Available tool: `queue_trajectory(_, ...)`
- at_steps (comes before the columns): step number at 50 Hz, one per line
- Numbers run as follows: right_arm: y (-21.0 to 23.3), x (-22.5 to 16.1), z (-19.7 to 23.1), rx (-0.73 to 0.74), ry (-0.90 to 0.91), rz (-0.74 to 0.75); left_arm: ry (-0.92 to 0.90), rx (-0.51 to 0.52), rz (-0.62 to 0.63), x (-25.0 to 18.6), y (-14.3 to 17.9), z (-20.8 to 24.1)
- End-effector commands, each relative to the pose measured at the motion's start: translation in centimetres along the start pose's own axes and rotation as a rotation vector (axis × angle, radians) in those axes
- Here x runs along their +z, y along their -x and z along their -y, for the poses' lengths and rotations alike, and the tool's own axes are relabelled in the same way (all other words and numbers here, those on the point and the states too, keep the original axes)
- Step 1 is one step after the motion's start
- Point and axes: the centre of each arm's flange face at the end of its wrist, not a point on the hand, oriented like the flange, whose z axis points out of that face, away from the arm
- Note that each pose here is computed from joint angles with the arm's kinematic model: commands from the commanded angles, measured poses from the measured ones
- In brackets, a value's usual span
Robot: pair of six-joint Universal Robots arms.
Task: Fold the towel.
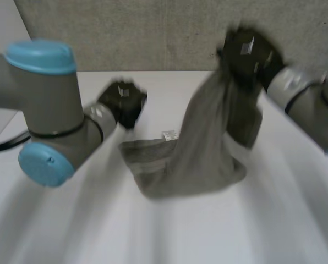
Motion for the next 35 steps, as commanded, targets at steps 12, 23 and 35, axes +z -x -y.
queue_trajectory(12,3.8,-4.4,1.4,0.153,0.000,0.044,-0.440,-0.107,-0.022,-0.8,-0.3,4.1)
queue_trajectory(23,8.8,-10.8,-1.1,0.154,0.165,0.304,-0.069,-0.137,-0.099,0.8,-2.5,-5.0)
queue_trajectory(35,6.4,-12.9,-4.5,0.153,0.399,0.369,-0.002,-0.144,-0.115,1.2,-3.1,-7.5)
